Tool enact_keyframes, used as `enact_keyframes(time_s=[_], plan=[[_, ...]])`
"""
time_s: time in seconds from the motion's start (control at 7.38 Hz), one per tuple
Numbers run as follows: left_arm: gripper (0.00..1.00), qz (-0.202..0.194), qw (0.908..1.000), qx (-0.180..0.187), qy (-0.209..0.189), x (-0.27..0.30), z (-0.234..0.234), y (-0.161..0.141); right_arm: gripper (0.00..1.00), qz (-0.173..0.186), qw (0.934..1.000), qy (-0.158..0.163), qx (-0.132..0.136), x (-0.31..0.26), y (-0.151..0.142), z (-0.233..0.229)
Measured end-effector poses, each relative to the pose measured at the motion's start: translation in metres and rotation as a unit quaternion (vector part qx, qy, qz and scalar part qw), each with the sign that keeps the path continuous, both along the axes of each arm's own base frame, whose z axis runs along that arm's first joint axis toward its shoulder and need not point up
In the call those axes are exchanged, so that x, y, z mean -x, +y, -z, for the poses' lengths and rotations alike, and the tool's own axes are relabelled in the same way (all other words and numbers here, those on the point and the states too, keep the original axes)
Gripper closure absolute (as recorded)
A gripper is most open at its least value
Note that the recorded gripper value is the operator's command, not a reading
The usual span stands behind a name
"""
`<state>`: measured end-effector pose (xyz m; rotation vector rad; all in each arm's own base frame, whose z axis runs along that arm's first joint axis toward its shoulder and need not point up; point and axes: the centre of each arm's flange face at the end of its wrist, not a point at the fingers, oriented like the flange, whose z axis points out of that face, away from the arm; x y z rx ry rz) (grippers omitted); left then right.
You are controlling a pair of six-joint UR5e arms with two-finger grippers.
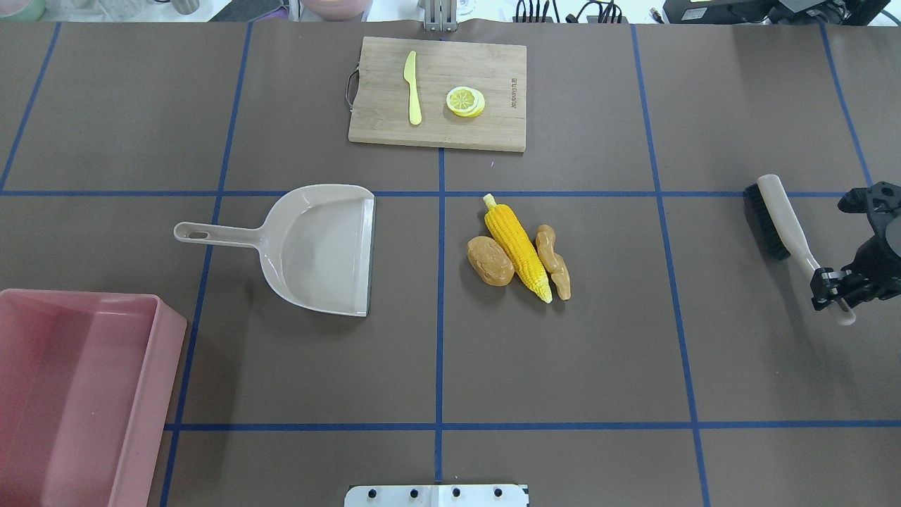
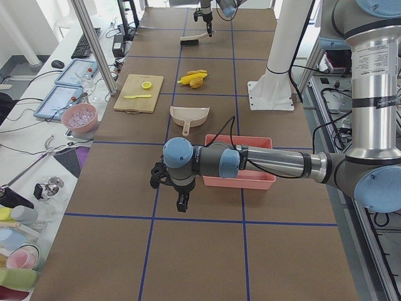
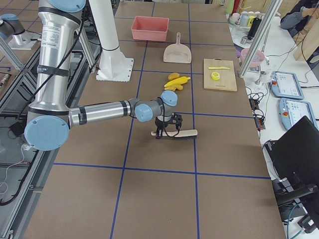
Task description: Sweep and dump trash into bin
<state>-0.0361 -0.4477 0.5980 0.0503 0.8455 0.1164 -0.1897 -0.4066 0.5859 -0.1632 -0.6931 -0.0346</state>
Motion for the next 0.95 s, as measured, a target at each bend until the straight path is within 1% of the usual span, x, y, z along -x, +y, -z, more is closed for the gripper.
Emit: enact_keyframes(time_s=[0.27, 0.41, 0.68, 0.81, 0.95], plan=[[0.02, -0.01, 0.9999, -0.005, -0.009, -0.008, 0.057, -0.01, 1.0, 0.0, 1.0, 0.001, 0.001, 0.002, -0.001, 0.0], [0.02, -0.023, 0.9996, -0.01, -0.016, -0.021, 0.097, -0.023, 1.0, -0.001, 1.0, 0.001, 0.001, 0.002, -0.001, 0.002], [0.02, -0.047, 0.9978, -0.023, -0.041, -0.047, 0.191, -0.063, 1.0, -0.005, 0.9999, -0.004, -0.008, 0.0, -0.005, 0.011], [0.02, -0.063, 0.9958, -0.045, -0.049, -0.066, 0.239, -0.073, 1.0, -0.016, 0.9997, -0.009, -0.018, -0.007, -0.016, 0.02], [0.02, -0.086, 0.9922, -0.073, -0.053, -0.092, 0.273, -0.075, 1.0, -0.028, 0.999, -0.017, -0.029, -0.014, -0.027, 0.032]])
